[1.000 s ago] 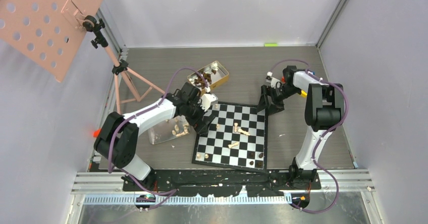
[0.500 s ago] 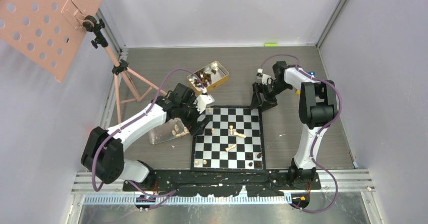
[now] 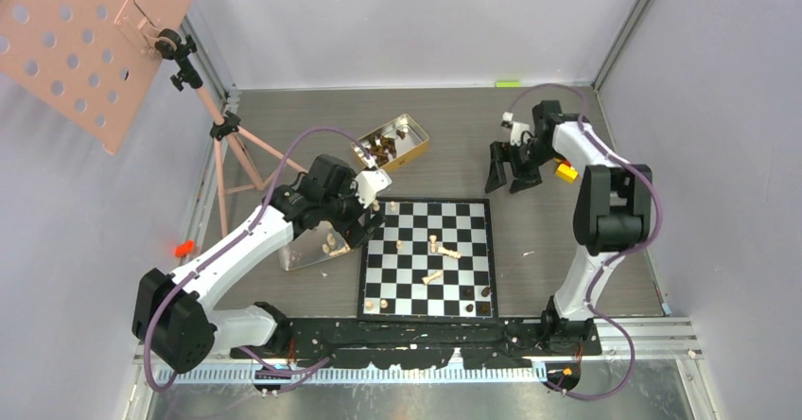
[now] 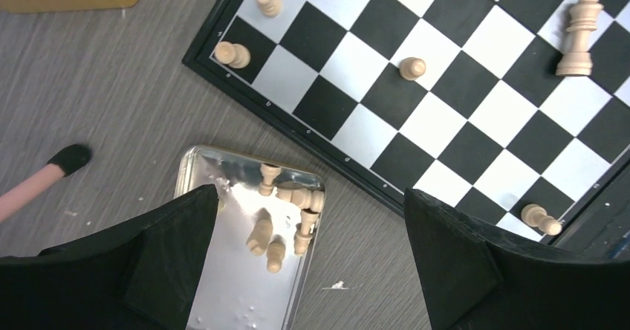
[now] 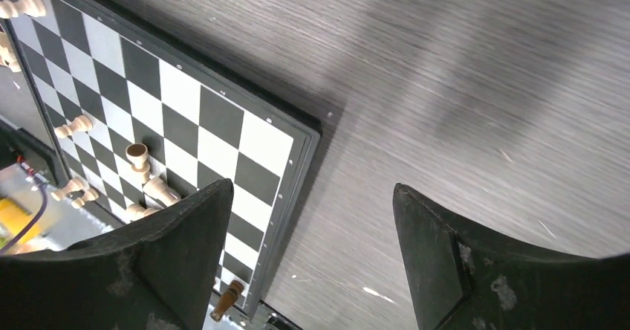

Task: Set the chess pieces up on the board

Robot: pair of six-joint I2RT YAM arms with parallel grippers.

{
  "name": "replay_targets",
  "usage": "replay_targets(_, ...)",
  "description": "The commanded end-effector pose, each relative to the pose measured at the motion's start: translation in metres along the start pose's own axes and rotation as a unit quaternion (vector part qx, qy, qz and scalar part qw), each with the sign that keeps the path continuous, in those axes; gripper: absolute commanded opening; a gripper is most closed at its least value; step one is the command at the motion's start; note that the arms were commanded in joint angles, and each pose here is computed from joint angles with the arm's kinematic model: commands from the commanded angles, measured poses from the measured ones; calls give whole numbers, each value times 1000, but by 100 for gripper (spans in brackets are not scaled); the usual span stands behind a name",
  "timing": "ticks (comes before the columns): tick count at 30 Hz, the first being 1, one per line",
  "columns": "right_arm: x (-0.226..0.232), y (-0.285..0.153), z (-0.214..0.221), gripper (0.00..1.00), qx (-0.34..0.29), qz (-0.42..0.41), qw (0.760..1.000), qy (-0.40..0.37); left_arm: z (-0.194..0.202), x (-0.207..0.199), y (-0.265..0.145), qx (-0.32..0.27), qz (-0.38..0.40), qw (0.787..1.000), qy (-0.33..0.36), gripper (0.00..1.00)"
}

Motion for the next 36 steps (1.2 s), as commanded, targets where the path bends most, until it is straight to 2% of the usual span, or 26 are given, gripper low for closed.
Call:
replay_targets(1, 22, -53, -7, 85, -87, 43, 993, -73, 4, 11, -12, 19, -42, 999, 11, 100)
replay_targets(4, 39, -68, 2, 84, -107, 49, 987, -105, 12, 18, -18, 54, -53, 997, 2, 100)
replay_targets(10, 53, -71, 28, 84, -120, 75, 979, -146, 29, 40, -24, 110, -95, 989, -22, 99)
replay_targets(16, 54, -71, 28, 82, -136, 77, 976, -152, 33, 53, -19, 145, -97, 983, -57, 92)
replay_targets(24, 81, -56, 37, 82, -95, 58, 969, -220, 11, 65, -15, 96, -103, 989, -34, 94)
replay_targets(30, 117, -19, 63, 81, -20, 15, 948, -319, -6, 70, -10, 41, -99, 994, -35, 95)
replay_targets(36, 132, 9, 86, 76, 36, 7, 927, -373, -19, 58, -7, -12, -54, 997, -57, 95)
Point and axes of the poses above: each gripper's point midway between its finger pads, its own y axis out along the fingers, its own x axis along the line the jaws close on, z = x × y, the point moved 6 cm from there along -y, back along the fingers, and after that the axes turned 3 degrees about -y, right-handed, at the moved point
